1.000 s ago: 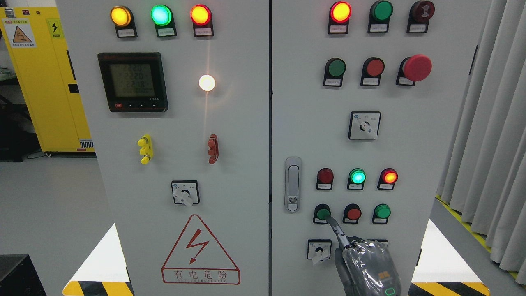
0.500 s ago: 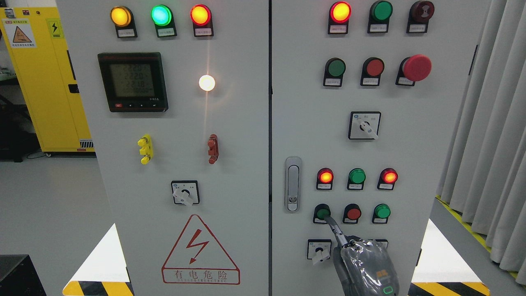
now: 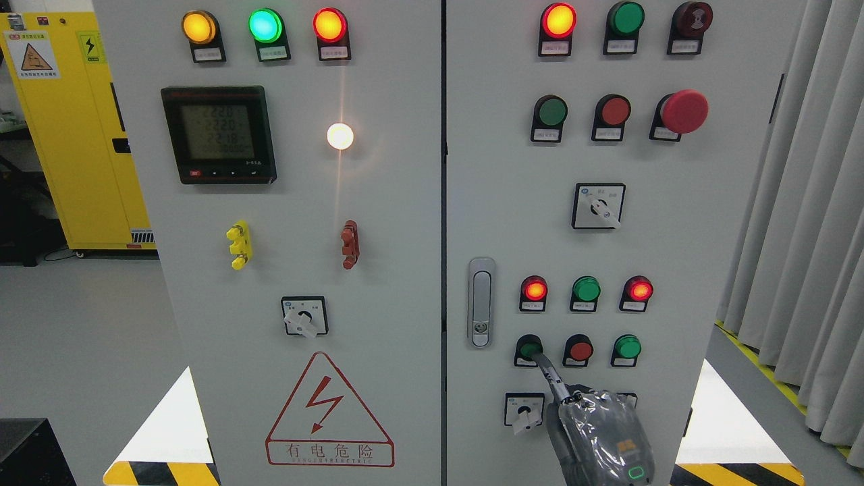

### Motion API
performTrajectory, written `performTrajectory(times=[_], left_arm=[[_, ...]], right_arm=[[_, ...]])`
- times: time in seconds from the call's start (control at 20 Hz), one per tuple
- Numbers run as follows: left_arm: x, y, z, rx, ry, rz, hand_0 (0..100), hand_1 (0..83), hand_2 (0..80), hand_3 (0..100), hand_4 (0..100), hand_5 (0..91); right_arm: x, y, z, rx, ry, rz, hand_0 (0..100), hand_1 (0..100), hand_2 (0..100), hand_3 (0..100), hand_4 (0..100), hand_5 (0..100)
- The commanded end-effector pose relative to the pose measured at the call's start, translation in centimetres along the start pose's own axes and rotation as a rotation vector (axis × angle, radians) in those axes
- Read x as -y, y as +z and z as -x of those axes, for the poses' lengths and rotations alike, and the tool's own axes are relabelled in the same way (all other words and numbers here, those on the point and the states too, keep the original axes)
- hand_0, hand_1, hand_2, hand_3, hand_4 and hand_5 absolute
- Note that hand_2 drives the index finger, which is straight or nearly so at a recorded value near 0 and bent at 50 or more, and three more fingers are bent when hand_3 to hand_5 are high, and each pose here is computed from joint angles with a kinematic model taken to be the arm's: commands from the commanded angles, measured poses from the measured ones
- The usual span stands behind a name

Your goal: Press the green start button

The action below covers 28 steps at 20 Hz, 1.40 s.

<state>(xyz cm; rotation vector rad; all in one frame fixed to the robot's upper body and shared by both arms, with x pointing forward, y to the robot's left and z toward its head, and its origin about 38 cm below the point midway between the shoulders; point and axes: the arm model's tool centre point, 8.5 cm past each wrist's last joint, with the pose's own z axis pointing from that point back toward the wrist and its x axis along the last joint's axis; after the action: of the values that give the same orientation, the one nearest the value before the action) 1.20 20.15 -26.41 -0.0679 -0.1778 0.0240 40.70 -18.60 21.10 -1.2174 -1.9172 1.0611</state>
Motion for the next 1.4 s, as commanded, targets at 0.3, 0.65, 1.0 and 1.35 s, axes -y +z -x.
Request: performTrajectory(times=[0.3, 0.65, 1.0, 1.35], left_arm=[[0.0, 0.0, 0.1, -0.002, 0.000, 0.000, 12, 55.6, 0.0, 0, 0, 0.0], [0.0, 0.0, 0.0, -0.001, 0.000, 0.000, 12, 55.6, 0.0, 0, 0, 0.0], [0.0, 0.0, -0.1, 0.001, 0.000, 0.000, 12, 55.6, 0.0, 0, 0, 0.0], [0.0, 0.0, 0.0, -0.001, 0.000, 0.000, 12, 55.6, 0.0, 0, 0, 0.0]], right_arm=[[1.1, 0.6, -0.6, 0.013, -0.007, 0.059, 100, 100, 0, 79, 85, 96], [2.7, 0.7, -1.3, 0.037, -0.007, 0.121, 100, 100, 0, 79, 85, 96], [2.6, 2.1, -2.2, 0.067, -0.199, 0.176, 100, 100, 0, 78, 84, 94], [1.8, 3.5, -4.6, 0.075, -0.867, 0.203, 88, 84, 4, 44, 50, 50]])
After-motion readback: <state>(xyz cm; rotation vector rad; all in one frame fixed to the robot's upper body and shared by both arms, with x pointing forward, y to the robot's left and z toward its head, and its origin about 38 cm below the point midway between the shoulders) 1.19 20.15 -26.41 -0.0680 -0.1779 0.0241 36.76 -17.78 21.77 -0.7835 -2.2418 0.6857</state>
